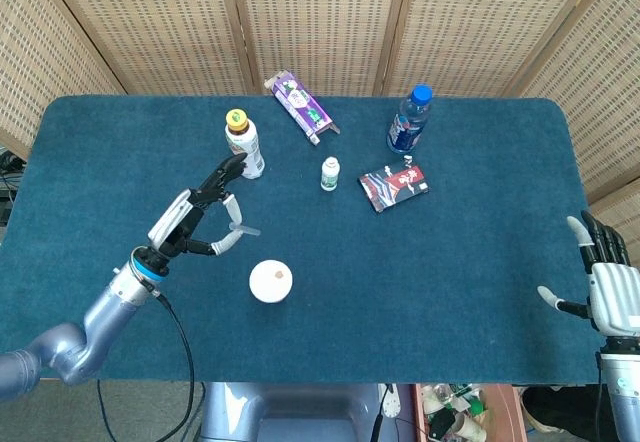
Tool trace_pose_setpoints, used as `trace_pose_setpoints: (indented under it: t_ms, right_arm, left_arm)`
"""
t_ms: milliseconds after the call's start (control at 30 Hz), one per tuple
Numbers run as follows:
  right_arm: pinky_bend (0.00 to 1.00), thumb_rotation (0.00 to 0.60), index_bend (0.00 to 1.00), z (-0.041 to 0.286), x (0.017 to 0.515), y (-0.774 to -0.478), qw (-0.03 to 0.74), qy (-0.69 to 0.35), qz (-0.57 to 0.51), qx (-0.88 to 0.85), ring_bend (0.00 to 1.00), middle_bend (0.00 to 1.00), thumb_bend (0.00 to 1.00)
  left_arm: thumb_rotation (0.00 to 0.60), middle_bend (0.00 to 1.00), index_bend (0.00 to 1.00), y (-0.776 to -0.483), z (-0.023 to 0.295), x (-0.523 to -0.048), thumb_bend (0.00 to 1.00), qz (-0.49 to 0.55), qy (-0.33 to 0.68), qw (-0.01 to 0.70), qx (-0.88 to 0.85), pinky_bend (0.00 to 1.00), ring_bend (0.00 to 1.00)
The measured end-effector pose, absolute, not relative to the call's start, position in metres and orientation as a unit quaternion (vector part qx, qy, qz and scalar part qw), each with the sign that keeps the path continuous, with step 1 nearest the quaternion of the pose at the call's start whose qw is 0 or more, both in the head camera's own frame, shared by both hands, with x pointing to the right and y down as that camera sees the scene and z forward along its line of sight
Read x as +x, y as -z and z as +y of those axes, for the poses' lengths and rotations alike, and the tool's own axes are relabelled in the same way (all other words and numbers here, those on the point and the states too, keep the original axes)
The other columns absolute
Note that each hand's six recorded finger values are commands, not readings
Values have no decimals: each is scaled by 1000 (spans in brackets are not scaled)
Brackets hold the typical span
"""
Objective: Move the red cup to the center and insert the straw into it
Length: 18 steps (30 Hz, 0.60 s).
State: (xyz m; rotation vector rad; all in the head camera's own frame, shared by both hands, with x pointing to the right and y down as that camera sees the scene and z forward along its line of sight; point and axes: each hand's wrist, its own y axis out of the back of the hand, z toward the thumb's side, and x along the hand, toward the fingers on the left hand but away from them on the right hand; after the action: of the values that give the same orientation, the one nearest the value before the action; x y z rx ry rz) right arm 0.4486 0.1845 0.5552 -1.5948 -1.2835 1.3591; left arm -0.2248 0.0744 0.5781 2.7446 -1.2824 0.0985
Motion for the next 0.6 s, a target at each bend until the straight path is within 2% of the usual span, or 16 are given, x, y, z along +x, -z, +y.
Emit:
trace_pose_setpoints:
  t_ms: [167,600]
  right_arm:
    - [0,600,0,184,449,-556,335,-522,-491,-611,0,0,0]
    - [0,600,0,185,450,-555,334,-525,-491,-610,0,0,0]
  left_arm:
    - [600,0,596,-584,87,-206,480,-403,-22,112,908,0,0]
    - [600,0,596,-600,101,-193,481,-384,-51,183,903,0,0]
